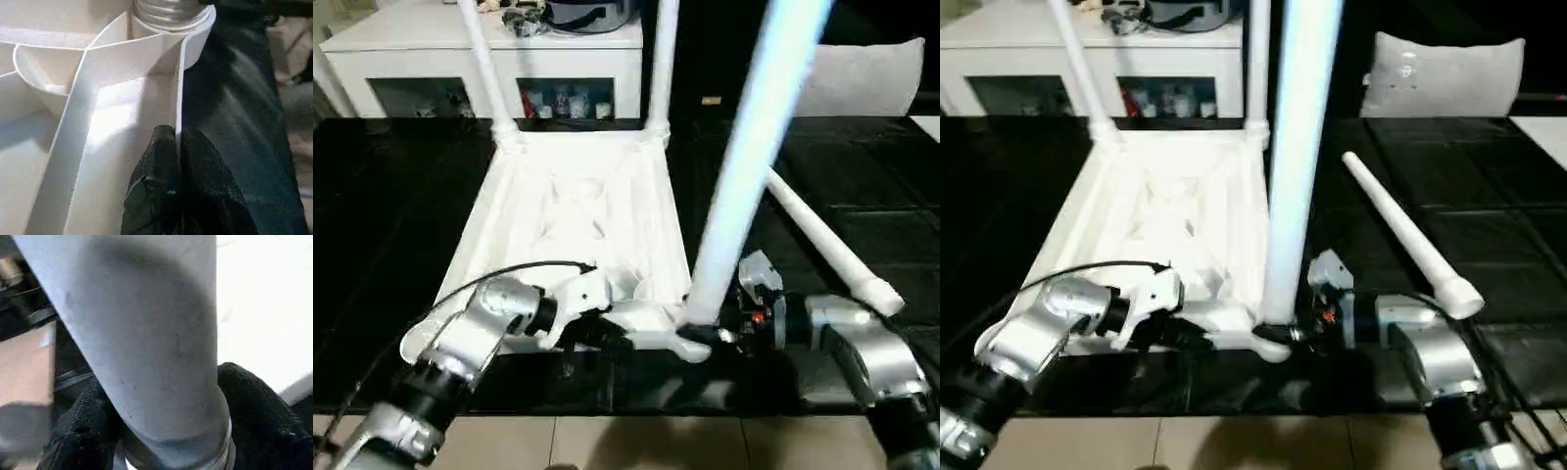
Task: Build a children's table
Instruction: Rotate leg to tighten
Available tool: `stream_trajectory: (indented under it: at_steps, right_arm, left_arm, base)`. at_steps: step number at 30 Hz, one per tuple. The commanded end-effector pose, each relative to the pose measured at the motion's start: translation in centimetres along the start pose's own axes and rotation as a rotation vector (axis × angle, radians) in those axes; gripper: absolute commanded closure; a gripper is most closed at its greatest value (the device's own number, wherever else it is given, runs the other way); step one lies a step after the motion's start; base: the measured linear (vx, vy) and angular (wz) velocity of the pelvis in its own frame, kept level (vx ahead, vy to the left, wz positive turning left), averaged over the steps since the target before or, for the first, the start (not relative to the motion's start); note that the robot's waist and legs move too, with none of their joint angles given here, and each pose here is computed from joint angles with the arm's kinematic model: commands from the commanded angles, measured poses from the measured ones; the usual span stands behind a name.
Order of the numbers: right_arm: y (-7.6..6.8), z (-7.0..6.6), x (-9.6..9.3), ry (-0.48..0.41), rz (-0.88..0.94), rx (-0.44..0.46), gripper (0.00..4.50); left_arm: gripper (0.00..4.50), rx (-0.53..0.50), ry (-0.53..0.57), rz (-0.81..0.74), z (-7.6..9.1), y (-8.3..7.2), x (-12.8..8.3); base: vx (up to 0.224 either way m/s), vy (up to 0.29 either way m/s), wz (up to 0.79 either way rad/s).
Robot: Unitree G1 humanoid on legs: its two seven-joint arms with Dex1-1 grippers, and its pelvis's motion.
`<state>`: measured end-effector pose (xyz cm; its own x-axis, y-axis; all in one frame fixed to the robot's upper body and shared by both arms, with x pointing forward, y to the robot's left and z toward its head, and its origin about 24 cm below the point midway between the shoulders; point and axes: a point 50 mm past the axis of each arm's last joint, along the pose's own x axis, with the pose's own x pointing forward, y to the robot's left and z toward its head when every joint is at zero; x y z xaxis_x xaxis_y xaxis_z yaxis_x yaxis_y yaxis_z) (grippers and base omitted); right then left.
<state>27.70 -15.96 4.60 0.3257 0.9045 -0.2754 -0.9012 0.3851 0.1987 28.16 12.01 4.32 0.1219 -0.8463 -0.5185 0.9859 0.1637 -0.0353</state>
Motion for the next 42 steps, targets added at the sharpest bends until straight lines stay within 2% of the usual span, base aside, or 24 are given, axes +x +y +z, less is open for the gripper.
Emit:
stream_trajectory:
  at_steps: [1,5,9,12,14,19,24,26,30,33,35,40,42]
  right_arm:
    - [0.3,-0.2,2.1,-0.008,-0.03,0.04,1.85]
    - [-1.6,0.4,4.5,-0.063,-0.357,0.123,1.85]
    - [-2.8,0.7,5.7,-0.103,-0.581,0.227,1.85]
    - [-2.8,0.6,6.2,-0.083,-0.604,0.177,1.85]
    - [-2.6,0.5,6.3,-0.089,-0.598,0.185,1.3]
    - [-2.6,0.9,5.5,-0.143,-0.595,0.19,0.93]
    - [-2.6,1.3,3.7,-0.166,-0.506,0.111,0.54]
    - [-2.2,1.4,2.6,-0.137,-0.408,0.045,0.36]
    - [-2.1,1.6,0.7,-0.087,-0.298,-0.016,0.04]
    - [-1.9,1.6,-0.2,-0.038,-0.224,-0.056,0.04]
    - [-1.6,1.6,-0.9,0.006,-0.133,-0.101,0.04]
    - [-1.1,1.5,-1.3,0.041,-0.049,-0.125,0.04]
    - [-0.8,1.3,-1.4,0.074,0.037,-0.138,0.31]
  left_arm:
    - [4.5,-0.023,-0.084,0.06,1.3,0.0,1.2]
    - [4.5,-0.172,-0.19,0.267,3.4,0.8,3.0]
    - [4.5,-0.189,-0.166,0.444,4.4,1.8,4.4]
    - [4.5,-0.153,-0.108,0.492,4.5,2.0,5.0]
    - [4.5,-0.161,-0.107,0.486,4.5,1.9,5.1]
    - [4.5,-0.157,-0.123,0.46,4.5,1.6,5.0]
    - [4.5,-0.1,-0.119,0.376,4.1,1.1,4.6]
    - [4.5,-0.082,-0.099,0.325,3.5,0.9,4.2]
    - [4.5,-0.037,-0.061,0.234,2.6,0.6,3.1]
    - [4.5,-0.008,-0.037,0.158,2.0,0.4,2.4]
    - [4.5,0.051,-0.022,0.035,1.4,-0.3,1.6]
    - [4.5,0.06,-0.012,-0.037,1.0,-0.5,0.9]
    - [4.5,0.063,0.008,-0.112,0.6,-0.6,0.3]
  base:
    - [0.0,0.0,0.0]
    - [0.0,0.0,0.0]
    - [0.0,0.0,0.0]
    - [0.0,0.0,0.0]
    - [0.053,-0.004,0.02]
    - [0.0,0.0,0.0]
    - [0.0,0.0,0.0]
    - [0.0,0.0,0.0]
    - [0.0,0.0,0.0]
    - [0.0,0.0,0.0]
    - [0.0,0.0,0.0]
    - [0.0,0.0,0.0]
    - [0.0,0.0,0.0]
